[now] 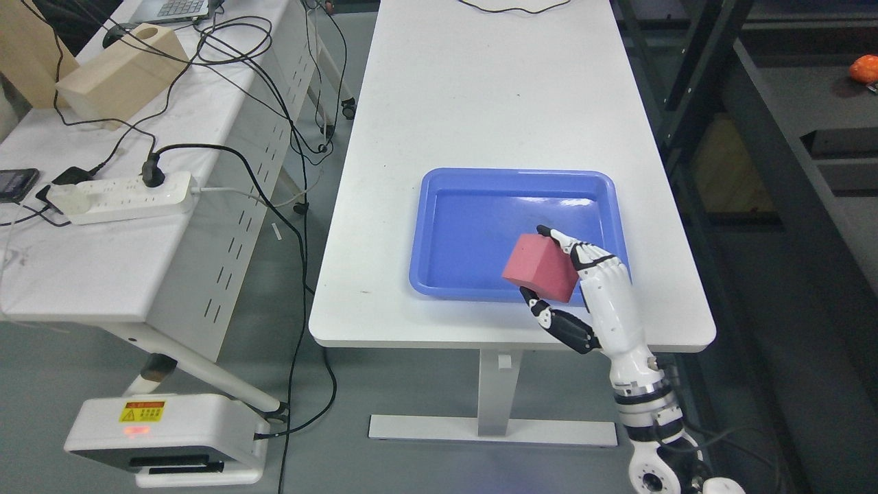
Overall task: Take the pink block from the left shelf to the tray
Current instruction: 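Lower the pink cube into the blue tray with the right hand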
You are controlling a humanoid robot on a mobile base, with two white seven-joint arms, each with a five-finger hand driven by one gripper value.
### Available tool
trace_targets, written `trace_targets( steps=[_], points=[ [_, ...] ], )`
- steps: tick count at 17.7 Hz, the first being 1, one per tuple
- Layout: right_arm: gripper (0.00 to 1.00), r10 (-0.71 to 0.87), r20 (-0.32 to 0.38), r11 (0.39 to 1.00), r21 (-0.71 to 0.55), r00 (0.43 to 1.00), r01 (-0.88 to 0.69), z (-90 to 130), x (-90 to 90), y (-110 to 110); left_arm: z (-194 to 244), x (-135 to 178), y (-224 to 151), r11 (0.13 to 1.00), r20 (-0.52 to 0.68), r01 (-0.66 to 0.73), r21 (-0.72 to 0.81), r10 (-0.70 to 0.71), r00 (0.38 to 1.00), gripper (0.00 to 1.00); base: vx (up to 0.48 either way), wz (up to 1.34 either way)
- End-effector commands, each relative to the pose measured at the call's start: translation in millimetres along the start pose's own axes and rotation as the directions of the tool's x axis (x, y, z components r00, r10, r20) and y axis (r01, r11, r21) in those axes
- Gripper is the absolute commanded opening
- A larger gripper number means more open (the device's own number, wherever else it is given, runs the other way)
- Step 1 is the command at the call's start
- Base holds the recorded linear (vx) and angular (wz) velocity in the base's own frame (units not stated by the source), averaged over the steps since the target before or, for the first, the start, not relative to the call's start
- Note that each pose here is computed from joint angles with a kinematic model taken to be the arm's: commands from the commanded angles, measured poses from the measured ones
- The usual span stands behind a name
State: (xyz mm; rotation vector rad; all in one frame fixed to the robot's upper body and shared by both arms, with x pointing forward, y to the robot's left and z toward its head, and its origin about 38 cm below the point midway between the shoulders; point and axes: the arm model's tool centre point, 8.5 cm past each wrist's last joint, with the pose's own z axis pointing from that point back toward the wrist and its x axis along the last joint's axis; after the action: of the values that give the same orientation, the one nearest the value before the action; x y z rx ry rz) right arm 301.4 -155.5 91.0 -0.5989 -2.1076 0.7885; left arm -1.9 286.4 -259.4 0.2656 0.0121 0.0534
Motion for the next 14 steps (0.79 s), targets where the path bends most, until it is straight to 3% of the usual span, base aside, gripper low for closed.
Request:
trace_targets(
  steps=[1,7,14],
  points=[
    [0.05,-0.01,0.01,0.998,0.058,1.0,0.009,3,4.5,9,-1,25,9,1.0,0.047,-0.009,0.014,0.008,0.999,1.0,0.218,-0.02],
    [0.05,0.071,0.076,0.978,0.191,0.995,-0.084,10,17.9,31,-1,26,9,1.0,0.048,-0.009,0.014,0.009,0.999,1.0,0.185,-0.02],
    [0.05,0.147,0.098,0.932,0.319,0.984,-0.171,23,5.8,34,-1,25,9,1.0,0.047,-0.009,0.014,0.008,0.999,1.0,0.121,0.0]
  ],
)
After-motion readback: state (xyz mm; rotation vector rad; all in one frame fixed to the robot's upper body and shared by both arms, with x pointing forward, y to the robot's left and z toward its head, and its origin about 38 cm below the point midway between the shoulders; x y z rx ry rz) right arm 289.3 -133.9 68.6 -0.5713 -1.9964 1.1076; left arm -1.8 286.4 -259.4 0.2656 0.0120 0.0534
